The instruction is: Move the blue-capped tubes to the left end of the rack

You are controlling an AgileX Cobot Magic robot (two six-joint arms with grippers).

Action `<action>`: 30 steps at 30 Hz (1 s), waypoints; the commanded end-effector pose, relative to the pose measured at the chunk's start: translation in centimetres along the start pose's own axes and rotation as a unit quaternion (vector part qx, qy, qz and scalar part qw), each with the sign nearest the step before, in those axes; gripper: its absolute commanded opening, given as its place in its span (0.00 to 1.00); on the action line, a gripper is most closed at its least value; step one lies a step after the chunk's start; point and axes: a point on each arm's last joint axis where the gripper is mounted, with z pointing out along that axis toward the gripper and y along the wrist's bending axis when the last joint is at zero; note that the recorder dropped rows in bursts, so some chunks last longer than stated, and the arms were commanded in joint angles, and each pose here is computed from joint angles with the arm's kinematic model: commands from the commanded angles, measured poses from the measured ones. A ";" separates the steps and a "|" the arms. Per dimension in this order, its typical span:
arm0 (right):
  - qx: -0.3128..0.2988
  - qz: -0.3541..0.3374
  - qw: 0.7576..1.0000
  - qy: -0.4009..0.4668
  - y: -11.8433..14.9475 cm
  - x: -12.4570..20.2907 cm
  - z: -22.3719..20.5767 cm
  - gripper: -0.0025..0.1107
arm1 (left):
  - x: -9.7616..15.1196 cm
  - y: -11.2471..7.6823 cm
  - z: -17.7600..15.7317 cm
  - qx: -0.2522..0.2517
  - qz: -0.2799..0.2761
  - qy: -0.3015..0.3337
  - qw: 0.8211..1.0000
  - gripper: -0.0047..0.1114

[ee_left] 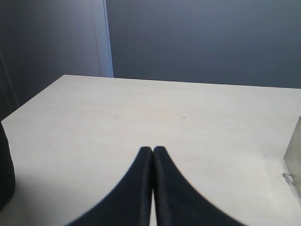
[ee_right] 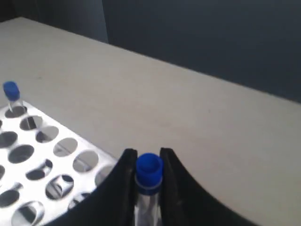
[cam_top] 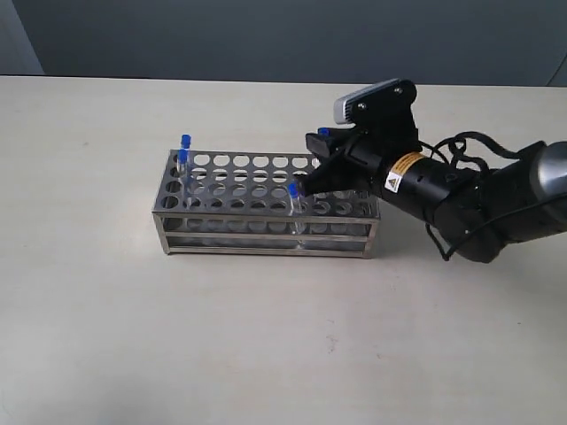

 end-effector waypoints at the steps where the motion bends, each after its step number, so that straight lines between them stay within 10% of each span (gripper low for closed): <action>1: 0.010 -0.042 0.996 -0.078 -0.1 -4.8 -1.9 0.02 | 0.1 0.0 0.0 0.004 -0.001 0.001 1.000 0.04; 9: -0.116 -0.074 0.986 -0.092 5.3 -11.7 0.3 0.01 | 0.1 0.0 0.0 0.004 -0.001 0.001 1.000 0.04; 18: -0.196 -0.074 0.977 -0.048 11.9 -7.5 6.4 0.01 | 0.1 0.0 0.0 0.004 -0.001 0.001 1.000 0.04; 30: -0.197 -0.069 0.978 -0.006 12.5 -5.2 8.2 0.01 | 0.1 0.0 0.0 0.004 -0.001 0.001 1.000 0.04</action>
